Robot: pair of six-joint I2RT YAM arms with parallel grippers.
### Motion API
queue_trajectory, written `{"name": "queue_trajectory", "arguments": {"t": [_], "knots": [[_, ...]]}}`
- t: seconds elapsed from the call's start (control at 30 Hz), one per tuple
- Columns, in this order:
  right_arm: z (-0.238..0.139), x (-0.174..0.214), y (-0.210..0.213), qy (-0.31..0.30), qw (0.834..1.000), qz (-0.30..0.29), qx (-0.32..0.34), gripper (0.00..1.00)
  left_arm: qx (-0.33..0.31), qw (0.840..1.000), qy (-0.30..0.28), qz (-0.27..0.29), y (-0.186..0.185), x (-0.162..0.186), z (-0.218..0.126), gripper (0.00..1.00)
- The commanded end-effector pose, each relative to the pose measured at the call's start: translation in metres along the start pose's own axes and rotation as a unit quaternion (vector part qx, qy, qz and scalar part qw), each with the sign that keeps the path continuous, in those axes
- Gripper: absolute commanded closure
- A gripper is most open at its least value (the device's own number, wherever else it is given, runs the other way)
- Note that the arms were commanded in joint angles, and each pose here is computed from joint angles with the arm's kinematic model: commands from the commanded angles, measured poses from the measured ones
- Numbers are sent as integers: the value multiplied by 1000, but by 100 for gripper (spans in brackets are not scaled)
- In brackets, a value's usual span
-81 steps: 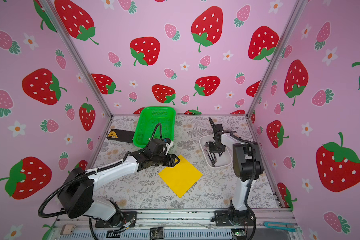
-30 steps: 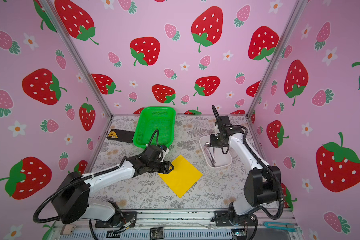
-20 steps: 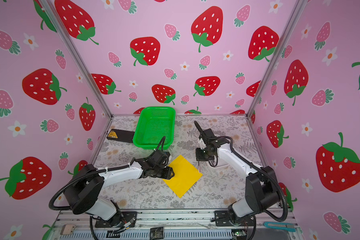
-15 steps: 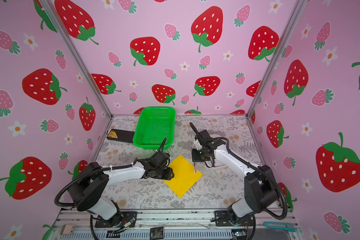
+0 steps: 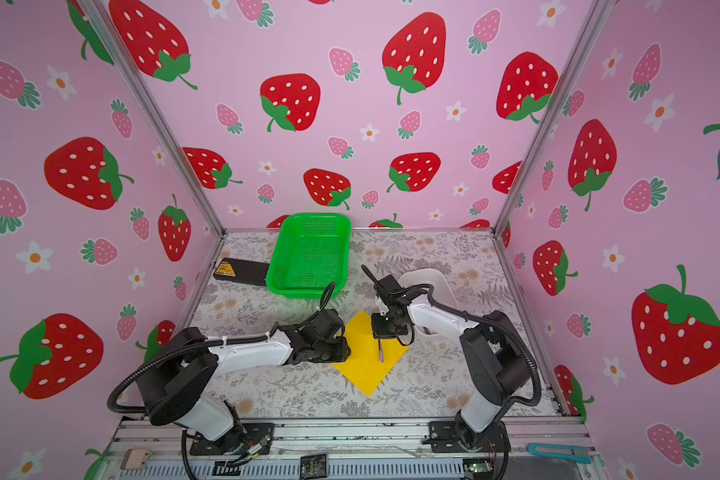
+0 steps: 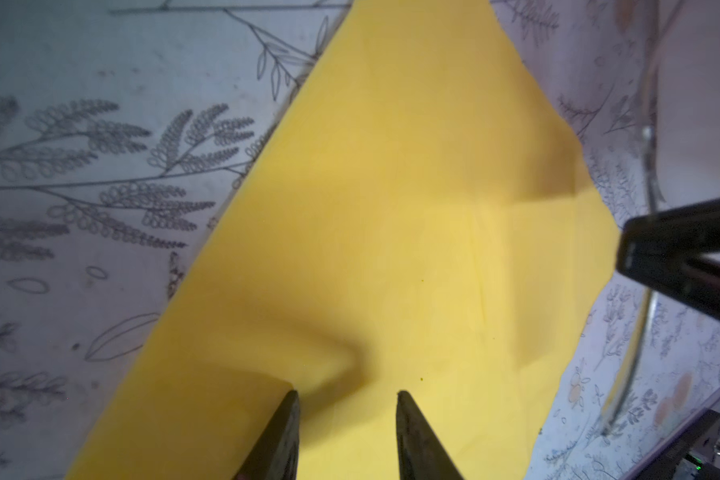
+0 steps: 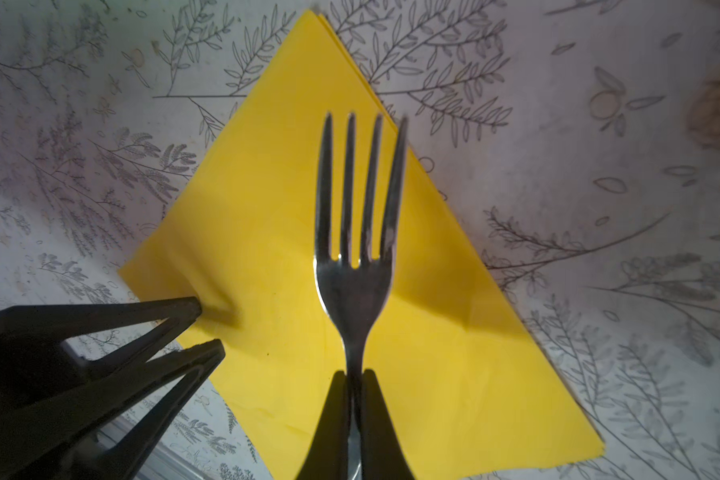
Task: Place the utensils on the paper napkin and roll it up
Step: 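Lower the fork onto the yellow napkin with the right gripper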
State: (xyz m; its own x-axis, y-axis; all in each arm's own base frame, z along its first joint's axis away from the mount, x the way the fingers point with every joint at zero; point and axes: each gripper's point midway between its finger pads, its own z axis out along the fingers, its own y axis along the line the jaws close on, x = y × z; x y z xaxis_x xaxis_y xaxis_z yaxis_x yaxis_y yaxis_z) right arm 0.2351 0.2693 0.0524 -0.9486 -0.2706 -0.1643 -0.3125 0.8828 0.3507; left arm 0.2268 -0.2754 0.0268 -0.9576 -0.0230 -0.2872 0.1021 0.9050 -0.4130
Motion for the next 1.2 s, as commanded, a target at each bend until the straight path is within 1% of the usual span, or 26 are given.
{"name": "queue_trajectory", "arguments": {"t": [0.0,0.13,0.23,0.57,0.63,0.77,0.87,0.97,1.1,1.17], "knots": [[12,3,0,8,1000,9,9,98,-13,1000,-22,-7,5,-4,-12,55],[22,4,0,20,1000,-1,22,98,-9,999,-41,26,1,-12,-25,49],[26,2,0,27,999,-6,30,98,-13,998,-49,39,2,-14,-30,48],[36,-5,1,35,998,5,43,97,-19,994,-99,40,13,-26,-52,47],[37,-6,2,36,998,10,43,96,-20,994,-101,39,15,-27,-55,47],[39,-6,1,39,998,20,50,91,-22,993,-105,41,18,-30,-58,46],[40,-3,-1,42,997,24,54,90,-26,993,-104,41,21,-30,-59,46],[39,-2,2,42,998,26,49,85,-25,993,-105,38,22,-31,-58,46],[35,-4,2,35,998,26,52,84,-24,993,-105,39,21,-32,-60,46],[34,-6,3,31,998,30,51,86,-23,993,-105,40,20,-33,-60,46]]}}
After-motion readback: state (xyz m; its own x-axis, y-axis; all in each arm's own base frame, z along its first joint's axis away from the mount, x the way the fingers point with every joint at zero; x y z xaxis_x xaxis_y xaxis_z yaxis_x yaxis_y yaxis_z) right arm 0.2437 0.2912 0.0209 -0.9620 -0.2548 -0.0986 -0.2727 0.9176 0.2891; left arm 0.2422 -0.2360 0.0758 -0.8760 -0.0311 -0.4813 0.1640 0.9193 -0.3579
